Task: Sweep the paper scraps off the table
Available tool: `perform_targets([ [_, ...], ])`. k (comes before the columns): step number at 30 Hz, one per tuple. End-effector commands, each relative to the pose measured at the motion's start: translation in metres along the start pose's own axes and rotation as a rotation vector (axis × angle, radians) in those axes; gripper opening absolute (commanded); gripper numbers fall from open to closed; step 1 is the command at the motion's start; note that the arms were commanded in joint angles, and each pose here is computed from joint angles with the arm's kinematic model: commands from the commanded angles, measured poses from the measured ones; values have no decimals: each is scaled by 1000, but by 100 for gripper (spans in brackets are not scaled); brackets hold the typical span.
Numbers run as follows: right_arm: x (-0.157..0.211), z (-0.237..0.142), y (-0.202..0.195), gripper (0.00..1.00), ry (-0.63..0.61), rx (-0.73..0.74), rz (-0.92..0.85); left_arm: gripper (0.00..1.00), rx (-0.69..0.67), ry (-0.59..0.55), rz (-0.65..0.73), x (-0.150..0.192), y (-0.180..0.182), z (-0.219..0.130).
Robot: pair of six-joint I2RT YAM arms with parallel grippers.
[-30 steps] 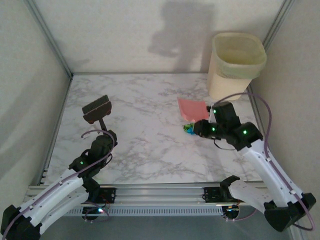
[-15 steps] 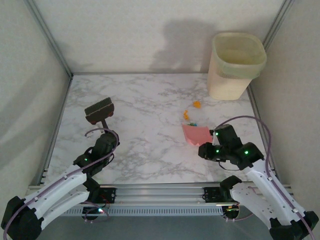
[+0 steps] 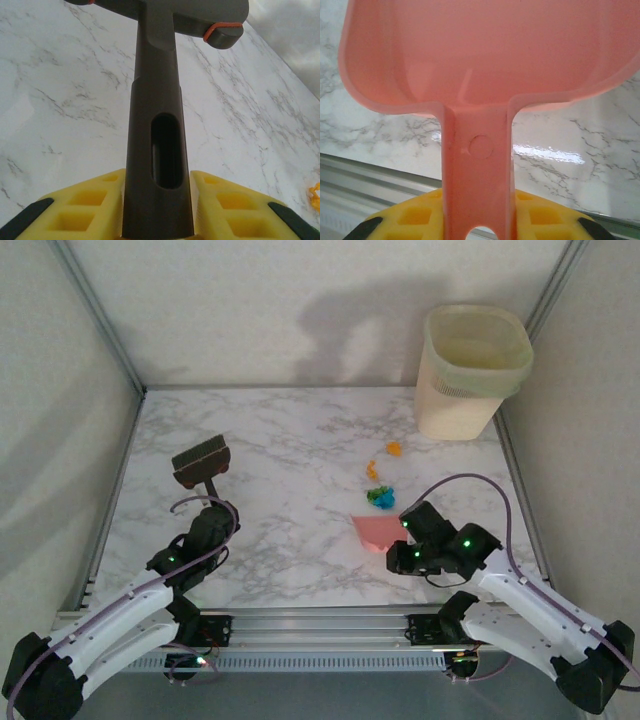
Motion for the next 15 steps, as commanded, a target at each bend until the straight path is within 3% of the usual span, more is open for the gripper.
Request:
perform_targets([
  [1,4,6,-9,0,-28,59,29,0,35,-37,-9,-9,-8,-3],
  [15,13,39,-19,0,-84,249,-14,0,122,-39,-8,-11,-18,-8],
])
Point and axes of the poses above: each hand's point on the last joint's axis, 136 mm out from that joint toward the fingers, its own z axis out along the fingers, its own y axis along the line the jaws close on, x = y × z, the point moved 5 cm from there along -z, back along the fingers, and after that the axes turned 10 degrees about z, right-handed, at the moved point
